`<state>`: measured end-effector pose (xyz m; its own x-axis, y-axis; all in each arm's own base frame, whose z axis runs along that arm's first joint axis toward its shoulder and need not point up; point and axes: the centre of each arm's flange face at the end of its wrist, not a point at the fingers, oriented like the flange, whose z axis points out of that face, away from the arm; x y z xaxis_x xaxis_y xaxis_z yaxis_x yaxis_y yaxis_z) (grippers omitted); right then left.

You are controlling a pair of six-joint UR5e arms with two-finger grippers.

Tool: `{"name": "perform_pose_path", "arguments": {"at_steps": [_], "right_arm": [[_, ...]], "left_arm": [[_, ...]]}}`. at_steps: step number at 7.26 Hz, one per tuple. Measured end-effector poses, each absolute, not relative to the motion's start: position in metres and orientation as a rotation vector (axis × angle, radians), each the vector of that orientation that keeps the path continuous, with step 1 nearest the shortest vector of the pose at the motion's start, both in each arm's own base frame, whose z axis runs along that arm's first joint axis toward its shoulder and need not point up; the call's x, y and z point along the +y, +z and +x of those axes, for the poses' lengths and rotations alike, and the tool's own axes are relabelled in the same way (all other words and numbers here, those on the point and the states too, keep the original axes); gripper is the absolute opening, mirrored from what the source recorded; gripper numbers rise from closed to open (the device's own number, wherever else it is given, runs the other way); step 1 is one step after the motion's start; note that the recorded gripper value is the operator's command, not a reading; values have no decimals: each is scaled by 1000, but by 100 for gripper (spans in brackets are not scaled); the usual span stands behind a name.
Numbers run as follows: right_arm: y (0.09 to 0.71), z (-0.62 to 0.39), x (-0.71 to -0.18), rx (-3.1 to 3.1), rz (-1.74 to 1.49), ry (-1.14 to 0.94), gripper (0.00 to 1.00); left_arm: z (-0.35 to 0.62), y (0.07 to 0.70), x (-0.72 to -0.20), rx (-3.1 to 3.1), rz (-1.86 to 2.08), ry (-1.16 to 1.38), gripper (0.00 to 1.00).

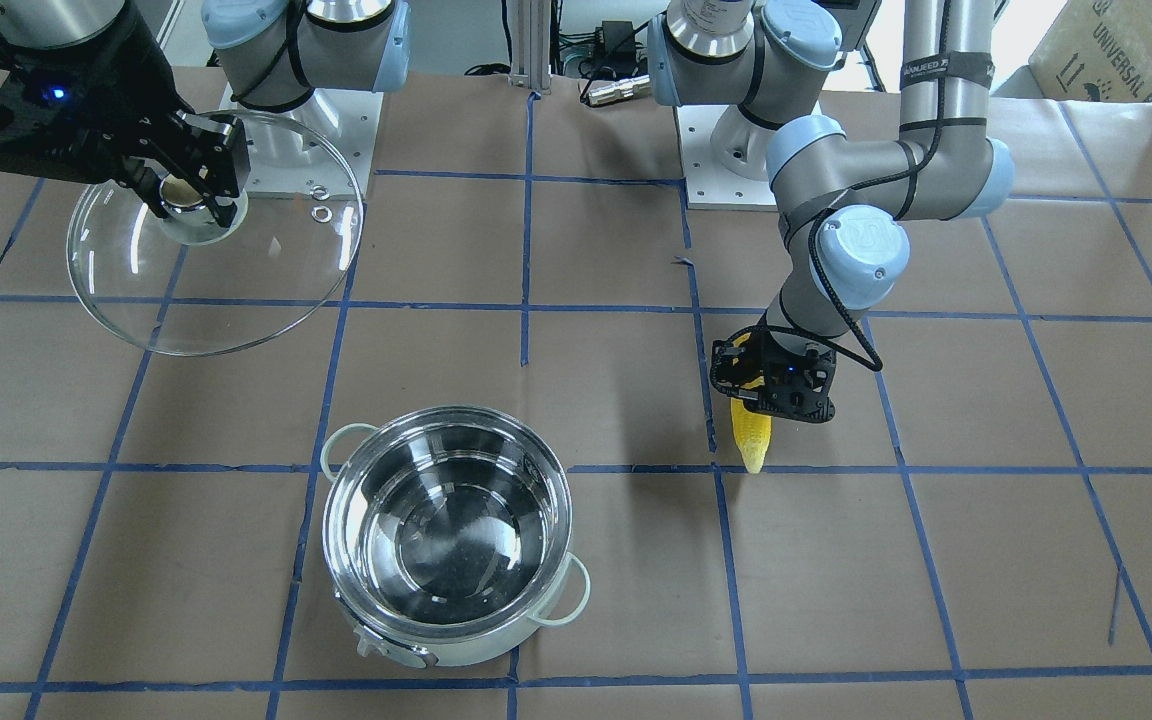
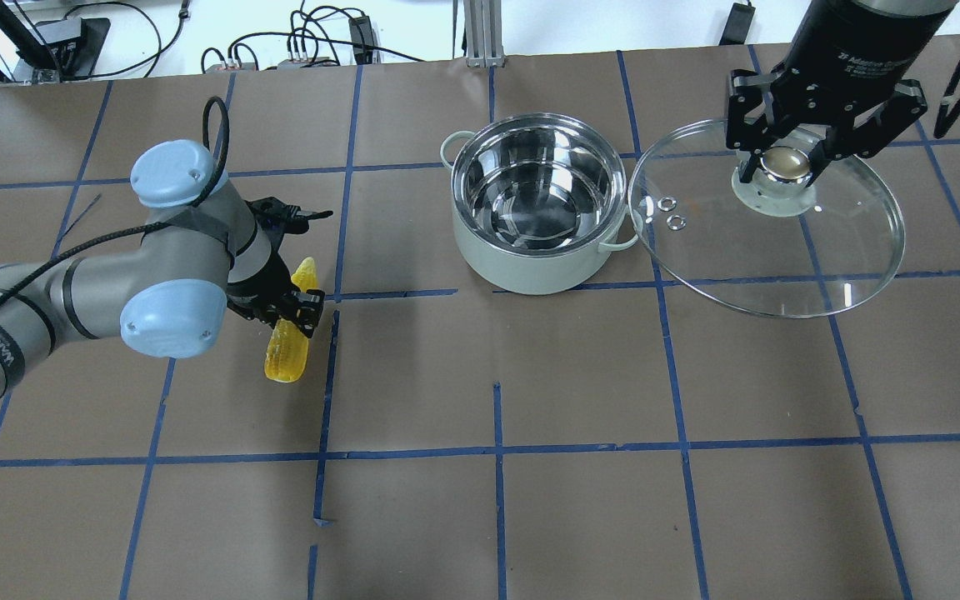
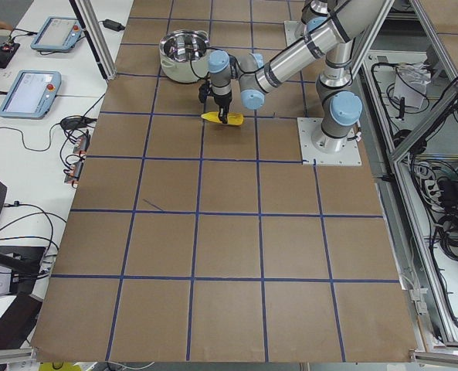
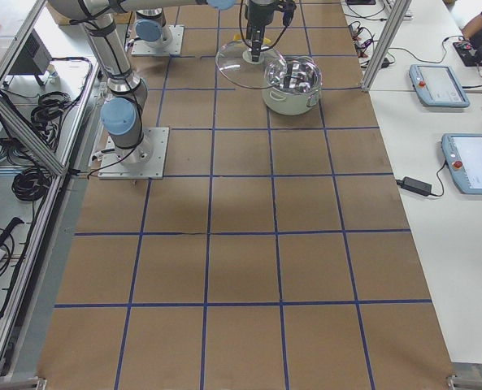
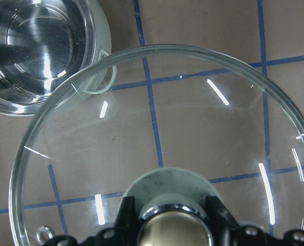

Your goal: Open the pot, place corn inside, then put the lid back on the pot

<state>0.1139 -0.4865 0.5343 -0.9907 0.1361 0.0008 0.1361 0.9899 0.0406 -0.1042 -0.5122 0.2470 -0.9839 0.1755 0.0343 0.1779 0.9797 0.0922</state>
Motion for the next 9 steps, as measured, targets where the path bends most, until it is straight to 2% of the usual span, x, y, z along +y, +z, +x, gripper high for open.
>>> {"name": "perform_pose_path", "arguments": {"at_steps": [2,5,9], "right_arm": [[534,100,-489,3138,202,67,37],[534,78,-493,3133,179,69,38],[531,75,-496,3133,164,75,38]], "left_arm": [[-142,314,-553,-3090,-269,-151,18],[-253,370,-610,-3022,-48,-76,19],[-375,358,-654,-2988,101,-47,19]]}}
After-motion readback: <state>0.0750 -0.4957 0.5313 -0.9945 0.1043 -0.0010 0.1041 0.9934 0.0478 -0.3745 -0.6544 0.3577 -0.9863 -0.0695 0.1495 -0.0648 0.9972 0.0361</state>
